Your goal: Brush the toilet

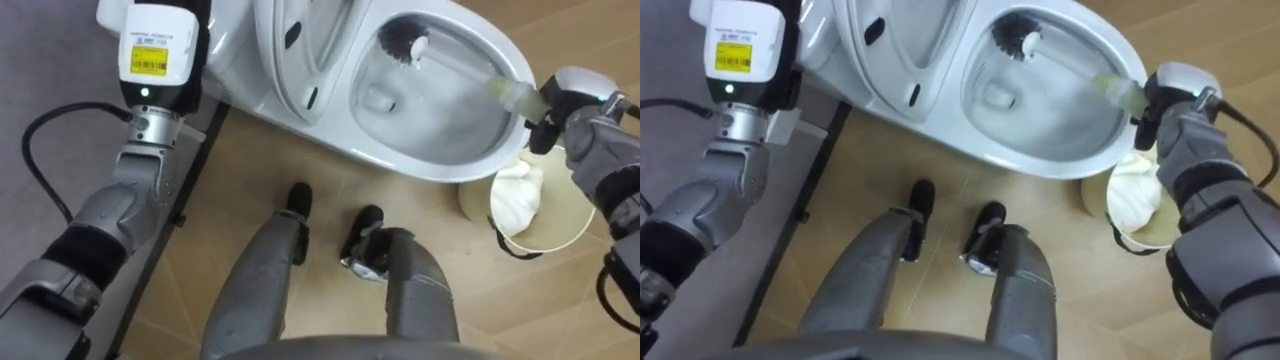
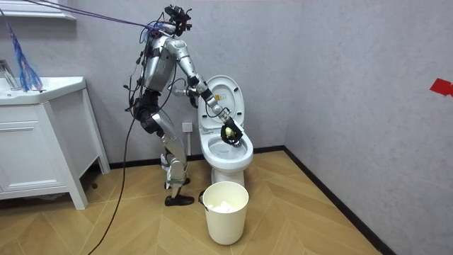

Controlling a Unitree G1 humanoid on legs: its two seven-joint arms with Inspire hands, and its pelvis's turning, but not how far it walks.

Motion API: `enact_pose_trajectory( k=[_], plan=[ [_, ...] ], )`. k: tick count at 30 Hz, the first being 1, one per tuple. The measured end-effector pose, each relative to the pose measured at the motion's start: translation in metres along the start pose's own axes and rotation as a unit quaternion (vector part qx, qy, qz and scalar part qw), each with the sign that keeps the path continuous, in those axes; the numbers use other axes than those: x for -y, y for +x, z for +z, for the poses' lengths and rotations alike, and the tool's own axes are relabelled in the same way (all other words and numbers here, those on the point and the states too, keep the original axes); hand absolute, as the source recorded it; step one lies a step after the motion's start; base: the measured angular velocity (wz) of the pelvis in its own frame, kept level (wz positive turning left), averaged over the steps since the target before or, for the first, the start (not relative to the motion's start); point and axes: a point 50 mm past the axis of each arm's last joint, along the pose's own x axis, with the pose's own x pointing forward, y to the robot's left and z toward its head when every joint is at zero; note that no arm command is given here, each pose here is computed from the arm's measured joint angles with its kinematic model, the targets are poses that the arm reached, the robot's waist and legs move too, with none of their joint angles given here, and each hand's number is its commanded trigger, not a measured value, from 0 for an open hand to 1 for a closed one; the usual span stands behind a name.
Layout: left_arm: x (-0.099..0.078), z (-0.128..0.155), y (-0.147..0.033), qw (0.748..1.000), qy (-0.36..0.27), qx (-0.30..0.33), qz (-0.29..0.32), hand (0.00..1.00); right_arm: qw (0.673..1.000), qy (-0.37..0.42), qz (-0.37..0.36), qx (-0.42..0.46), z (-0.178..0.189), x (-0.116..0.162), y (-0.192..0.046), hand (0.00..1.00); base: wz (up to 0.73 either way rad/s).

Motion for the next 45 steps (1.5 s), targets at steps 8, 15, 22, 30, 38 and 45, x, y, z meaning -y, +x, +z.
enact_pose_trajectory(
  k=[8, 15, 22, 30, 38, 45],
  plan=[
    [0.001, 0.001, 0.001, 1.0, -0.002, 0.005, -0.005, 0.0, 1.0, -0.019, 0.021, 0.01, 0.0, -0.01, -0.003, 1.0, 0.01],
    [0.011, 0.021, 0.005, 0.999, -0.028, 0.016, -0.032, 0.0, 0.99, -0.104, 0.095, 0.006, -0.005, -0.053, -0.013, 1.0, 0.06],
    [0.018, 0.019, -0.006, 0.998, -0.039, -0.005, -0.05, 0.0, 0.984, -0.13, 0.121, -0.013, -0.018, -0.077, -0.023, 1.0, -0.06],
    [0.024, 0.017, -0.017, 0.997, -0.044, -0.029, -0.057, 0.0, 0.981, -0.153, 0.119, -0.017, -0.021, -0.094, -0.031, 1.0, 0.03],
    [0.028, 0.014, -0.028, 0.995, -0.043, -0.058, -0.063, 0.0, 0.976, -0.188, 0.107, -0.02, -0.036, -0.109, -0.042, 1.0, -0.05],
    [0.026, 0.022, -0.023, 0.994, -0.07, -0.069, -0.05, 0.0, 0.98, -0.178, 0.088, -0.025, -0.042, -0.103, -0.041, 1.0, 0.03]
  ],
)
